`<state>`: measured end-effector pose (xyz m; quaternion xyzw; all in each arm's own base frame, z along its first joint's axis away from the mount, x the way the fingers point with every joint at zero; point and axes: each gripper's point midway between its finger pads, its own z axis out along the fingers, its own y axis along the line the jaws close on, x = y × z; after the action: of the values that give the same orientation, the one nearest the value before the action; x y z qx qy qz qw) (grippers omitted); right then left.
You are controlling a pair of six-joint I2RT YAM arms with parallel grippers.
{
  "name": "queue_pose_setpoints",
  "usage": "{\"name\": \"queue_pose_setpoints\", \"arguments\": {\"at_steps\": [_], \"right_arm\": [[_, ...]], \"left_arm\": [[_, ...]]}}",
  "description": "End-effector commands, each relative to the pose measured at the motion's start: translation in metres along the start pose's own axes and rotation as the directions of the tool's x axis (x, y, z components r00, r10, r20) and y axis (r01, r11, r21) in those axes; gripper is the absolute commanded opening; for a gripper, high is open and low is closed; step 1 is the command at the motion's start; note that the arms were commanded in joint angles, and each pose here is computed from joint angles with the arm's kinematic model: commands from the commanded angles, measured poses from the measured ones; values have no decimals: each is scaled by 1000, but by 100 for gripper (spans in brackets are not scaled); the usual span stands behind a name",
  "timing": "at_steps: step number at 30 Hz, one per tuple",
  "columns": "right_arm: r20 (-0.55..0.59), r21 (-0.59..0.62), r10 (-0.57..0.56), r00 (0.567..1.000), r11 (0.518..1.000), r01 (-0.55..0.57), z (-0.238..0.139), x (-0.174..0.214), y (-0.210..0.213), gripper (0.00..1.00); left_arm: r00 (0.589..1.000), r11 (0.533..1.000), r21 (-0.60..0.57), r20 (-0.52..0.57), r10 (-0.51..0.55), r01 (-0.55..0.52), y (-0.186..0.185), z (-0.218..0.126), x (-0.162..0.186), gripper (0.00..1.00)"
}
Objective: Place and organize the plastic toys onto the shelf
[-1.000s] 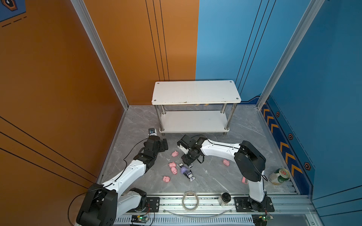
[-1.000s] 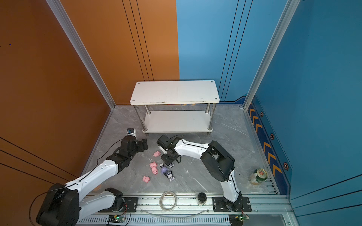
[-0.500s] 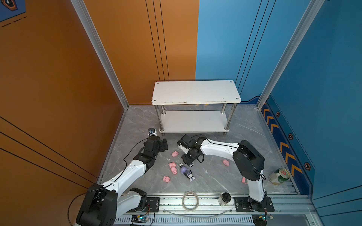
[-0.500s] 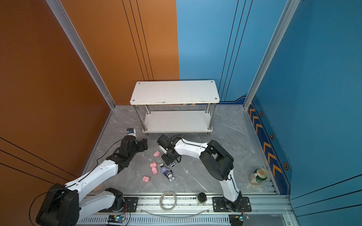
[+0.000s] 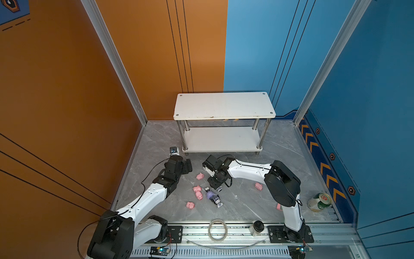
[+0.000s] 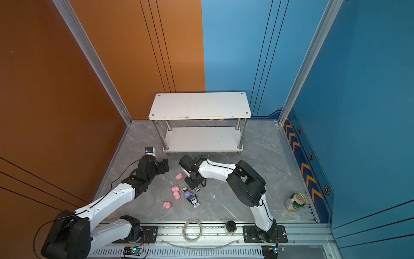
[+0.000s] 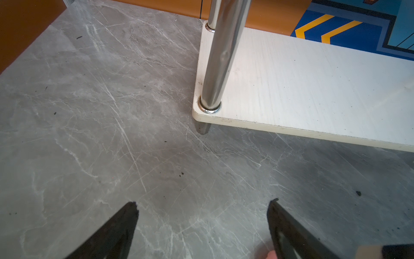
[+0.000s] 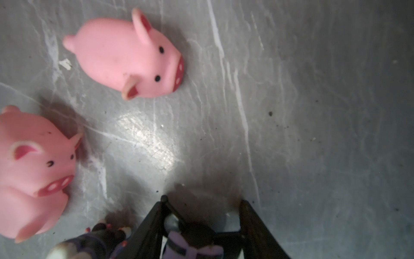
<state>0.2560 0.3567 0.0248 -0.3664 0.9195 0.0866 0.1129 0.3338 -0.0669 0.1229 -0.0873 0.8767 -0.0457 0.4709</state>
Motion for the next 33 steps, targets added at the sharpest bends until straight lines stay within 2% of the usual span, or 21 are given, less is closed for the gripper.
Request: {"name": "queue_pose_setpoints", "arguments": {"at_steps": [1,5,8,10,12,14,16,19,21,23,26,27,29,31,33], "right_arm": [[2,47,13,1000,999,-13,-1,-2,-9,43],[95,50,29,995,998,-34,-20,-19,-19,36],[207,63,51,977,996,-66,-42,-37,-33,29],[304,78,68,950,992,-96,-64,-50,-44,26],[388,79,96,917,987,-138,-86,-61,-57,24],[472,50,145,869,980,-191,-109,-70,-68,22],[555,-16,208,805,971,-240,-137,-76,-77,19],[621,-126,292,727,953,-276,-168,-78,-84,16],[645,-197,340,684,939,-281,-186,-77,-83,16],[655,-266,398,642,917,-296,-201,-76,-90,15],[658,-363,465,592,885,-290,-219,-75,-89,15],[661,-383,478,579,878,-287,-225,-73,-88,15],[673,-379,478,564,878,-291,-232,-70,-90,14],[679,-343,466,568,885,-315,-232,-62,-95,14],[666,-289,458,589,886,-362,-222,-48,-104,14]], "left_arm": [[1000,1000,0,16,-4,4,0,-1,-8,92],[1000,1000,5,18,-5,5,0,-1,-8,92],[1000,999,50,21,-5,3,-8,-2,-9,92],[1000,992,123,28,-3,-1,-20,-3,-10,91],[999,975,222,36,4,-12,-38,-8,-11,85],[999,956,293,47,14,-28,-52,-15,-15,82],[997,928,368,68,35,-58,-67,-27,-20,83],[992,870,481,115,59,-107,-91,-51,-29,85],[988,825,550,145,59,-130,-110,-68,-33,92],[986,767,625,158,60,-147,-131,-85,-35,93],[982,654,733,166,95,-187,-168,-114,-34,95],[979,625,754,171,107,-200,-178,-121,-34,95],[975,602,767,181,130,-222,-189,-128,-31,95],[972,598,766,177,156,-236,-195,-125,-26,95],[972,613,755,163,169,-233,-197,-117,-21,95]]}}
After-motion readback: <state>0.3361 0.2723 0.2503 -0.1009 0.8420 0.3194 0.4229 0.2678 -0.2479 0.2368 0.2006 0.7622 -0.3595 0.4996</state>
